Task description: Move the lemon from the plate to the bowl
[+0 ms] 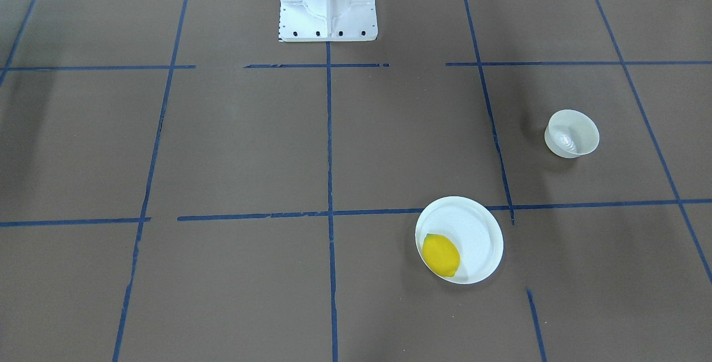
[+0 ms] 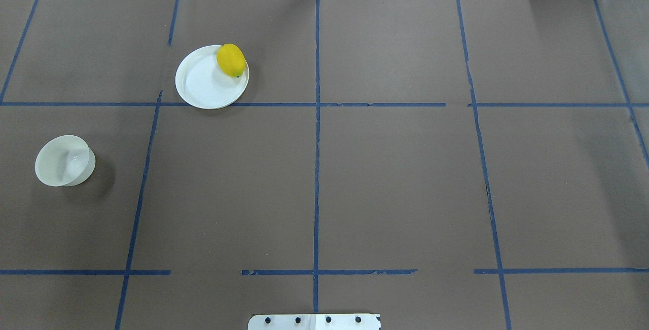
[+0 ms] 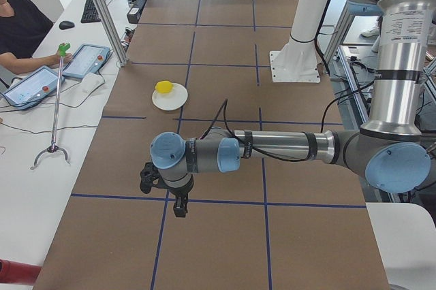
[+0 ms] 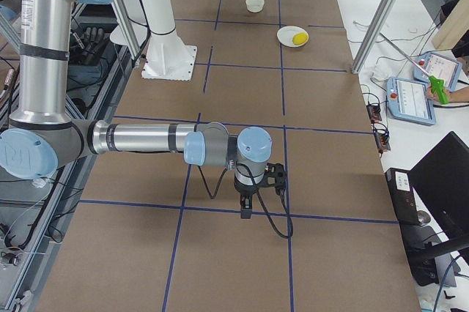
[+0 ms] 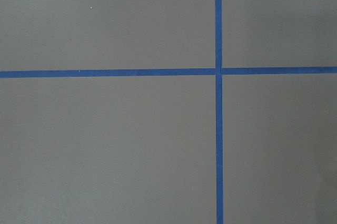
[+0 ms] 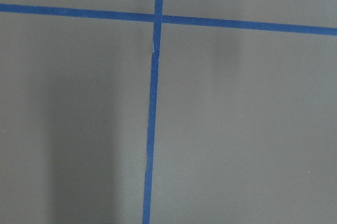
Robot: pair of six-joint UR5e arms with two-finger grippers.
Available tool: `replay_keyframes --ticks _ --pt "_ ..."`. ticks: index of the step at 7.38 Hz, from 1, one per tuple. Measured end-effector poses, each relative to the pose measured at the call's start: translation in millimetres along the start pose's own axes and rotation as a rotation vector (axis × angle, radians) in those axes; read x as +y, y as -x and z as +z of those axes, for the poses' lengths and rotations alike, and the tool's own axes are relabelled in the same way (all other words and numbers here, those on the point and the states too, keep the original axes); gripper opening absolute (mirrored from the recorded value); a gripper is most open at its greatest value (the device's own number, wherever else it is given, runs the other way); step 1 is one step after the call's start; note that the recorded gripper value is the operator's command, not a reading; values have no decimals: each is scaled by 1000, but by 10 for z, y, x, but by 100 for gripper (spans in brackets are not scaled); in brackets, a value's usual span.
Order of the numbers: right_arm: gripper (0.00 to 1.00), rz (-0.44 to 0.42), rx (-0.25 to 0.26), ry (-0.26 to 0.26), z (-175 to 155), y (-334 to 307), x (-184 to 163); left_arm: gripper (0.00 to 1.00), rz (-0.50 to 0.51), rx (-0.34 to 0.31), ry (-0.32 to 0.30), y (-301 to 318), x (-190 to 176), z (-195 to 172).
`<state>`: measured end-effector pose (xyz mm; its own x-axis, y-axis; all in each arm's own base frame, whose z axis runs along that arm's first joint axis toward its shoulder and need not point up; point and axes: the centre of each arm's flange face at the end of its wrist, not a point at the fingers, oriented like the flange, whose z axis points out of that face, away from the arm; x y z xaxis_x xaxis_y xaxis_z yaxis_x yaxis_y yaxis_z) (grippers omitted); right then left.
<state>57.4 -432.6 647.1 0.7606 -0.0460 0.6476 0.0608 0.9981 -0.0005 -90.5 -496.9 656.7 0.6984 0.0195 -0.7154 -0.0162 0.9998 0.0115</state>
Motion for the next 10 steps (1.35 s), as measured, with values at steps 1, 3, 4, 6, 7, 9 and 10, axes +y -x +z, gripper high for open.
replay_keyframes --ticks 1,3,4,6,7,9,10 --pt "100 0 0 0 0 0 0 100 9 -1 -9 1 -8 -1" --pt "100 0 0 0 0 0 0 100 55 -1 -55 -35 -71 -34" --pt "100 0 0 0 0 0 0 100 80 -2 -82 -109 -156 -101" --pt "100 0 0 0 0 0 0 100 182 -1 -108 -617 -526 -202" --pt "100 0 0 0 0 0 0 100 258 8 -97 -1154 -739 -129" --pt "100 0 0 0 0 0 0 100 285 33 -102 -2249 -1012 -104" --pt "100 0 0 0 0 0 0 100 253 50 -113 -2665 -1072 -147"
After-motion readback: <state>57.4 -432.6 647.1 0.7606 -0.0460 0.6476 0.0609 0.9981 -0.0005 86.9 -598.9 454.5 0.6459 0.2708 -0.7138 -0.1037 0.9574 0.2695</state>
